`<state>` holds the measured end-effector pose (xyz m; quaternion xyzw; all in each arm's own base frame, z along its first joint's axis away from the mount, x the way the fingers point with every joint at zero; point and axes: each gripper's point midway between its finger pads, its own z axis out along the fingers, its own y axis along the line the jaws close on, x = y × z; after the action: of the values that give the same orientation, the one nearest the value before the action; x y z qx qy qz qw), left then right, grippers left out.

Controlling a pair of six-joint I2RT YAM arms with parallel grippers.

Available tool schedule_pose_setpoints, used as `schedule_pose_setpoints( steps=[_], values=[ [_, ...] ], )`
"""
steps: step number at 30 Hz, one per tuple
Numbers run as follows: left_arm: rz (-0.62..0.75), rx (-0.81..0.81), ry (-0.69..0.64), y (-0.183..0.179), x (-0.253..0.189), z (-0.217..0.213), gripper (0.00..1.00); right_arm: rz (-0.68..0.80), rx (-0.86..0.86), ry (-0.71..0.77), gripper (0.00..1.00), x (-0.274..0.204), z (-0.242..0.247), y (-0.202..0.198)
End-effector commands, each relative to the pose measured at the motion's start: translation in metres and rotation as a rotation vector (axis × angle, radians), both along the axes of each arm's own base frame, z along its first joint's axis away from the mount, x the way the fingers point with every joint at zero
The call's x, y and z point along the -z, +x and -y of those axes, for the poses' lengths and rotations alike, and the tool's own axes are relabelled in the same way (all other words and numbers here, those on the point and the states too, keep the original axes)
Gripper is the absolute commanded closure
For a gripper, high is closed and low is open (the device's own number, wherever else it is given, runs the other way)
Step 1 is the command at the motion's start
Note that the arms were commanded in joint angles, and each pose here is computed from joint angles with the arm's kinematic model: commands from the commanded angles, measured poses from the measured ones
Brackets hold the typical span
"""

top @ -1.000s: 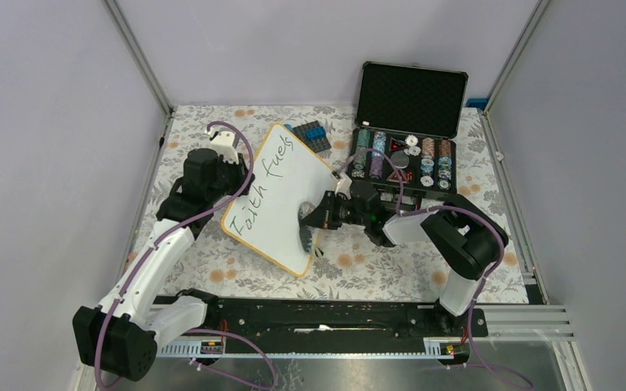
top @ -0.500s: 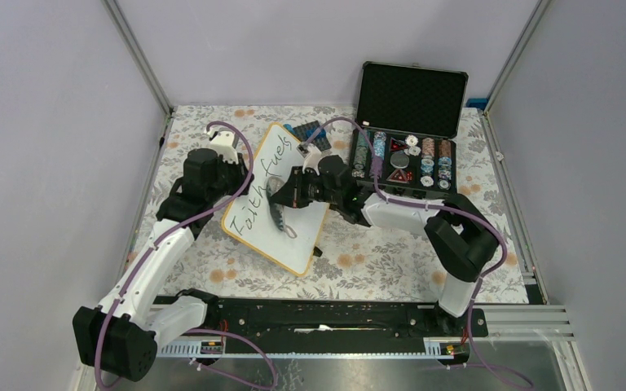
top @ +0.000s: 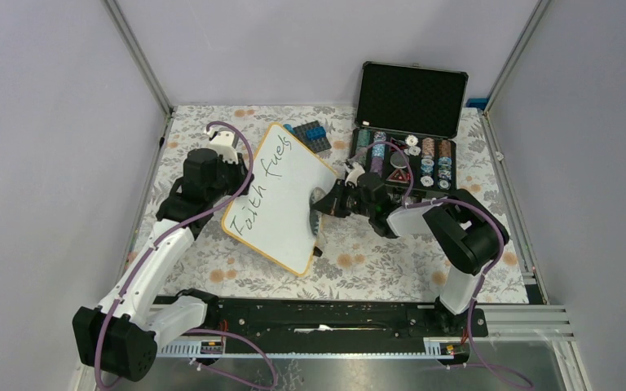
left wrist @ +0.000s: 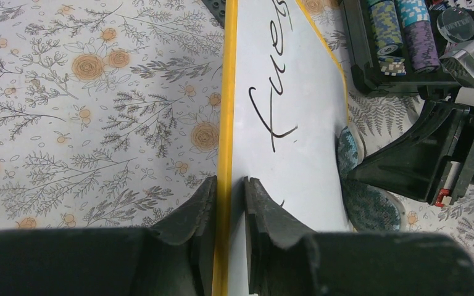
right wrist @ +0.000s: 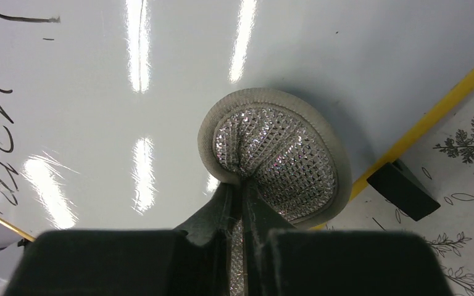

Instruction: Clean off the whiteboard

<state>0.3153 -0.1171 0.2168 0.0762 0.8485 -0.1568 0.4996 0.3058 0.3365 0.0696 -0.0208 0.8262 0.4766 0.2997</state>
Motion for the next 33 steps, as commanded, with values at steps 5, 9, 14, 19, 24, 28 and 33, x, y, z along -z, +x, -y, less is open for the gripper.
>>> schedule_pose_setpoints(
  steps=[5, 9, 14, 19, 24, 28, 33],
  values=[
    [-0.084, 0.094, -0.026, -0.019, 0.017, 0.022, 1.00, 0.040, -0.065, -0.148, 1.00, 0.001, -0.023, -0.017],
    [-0.106, 0.108, -0.041, -0.023, 0.014, 0.029, 1.00, 0.206, -0.185, -0.179, 1.00, -0.048, -0.070, -0.045],
    [-0.120, 0.098, -0.084, -0.030, 0.001, 0.030, 0.68, 0.260, -0.183, -0.176, 1.00, -0.071, -0.067, -0.056],
    [-0.104, 0.115, -0.185, -0.040, -0.015, 0.032, 0.38, 0.278, -0.166, -0.216, 1.00, -0.073, -0.057, -0.055],
    [-0.087, 0.066, -0.292, -0.039, -0.034, 0.007, 0.17, 0.278, -0.163, -0.227, 1.00, -0.069, -0.049, -0.059],
    [-0.123, 0.019, -0.371, -0.039, -0.029, -0.006, 0.10, 0.277, -0.168, -0.217, 1.00, -0.069, -0.047, -0.063],
    [-0.144, 0.027, -0.473, -0.046, -0.020, -0.006, 0.11, 0.272, -0.179, -0.199, 1.00, -0.074, -0.045, -0.069]
  ],
)
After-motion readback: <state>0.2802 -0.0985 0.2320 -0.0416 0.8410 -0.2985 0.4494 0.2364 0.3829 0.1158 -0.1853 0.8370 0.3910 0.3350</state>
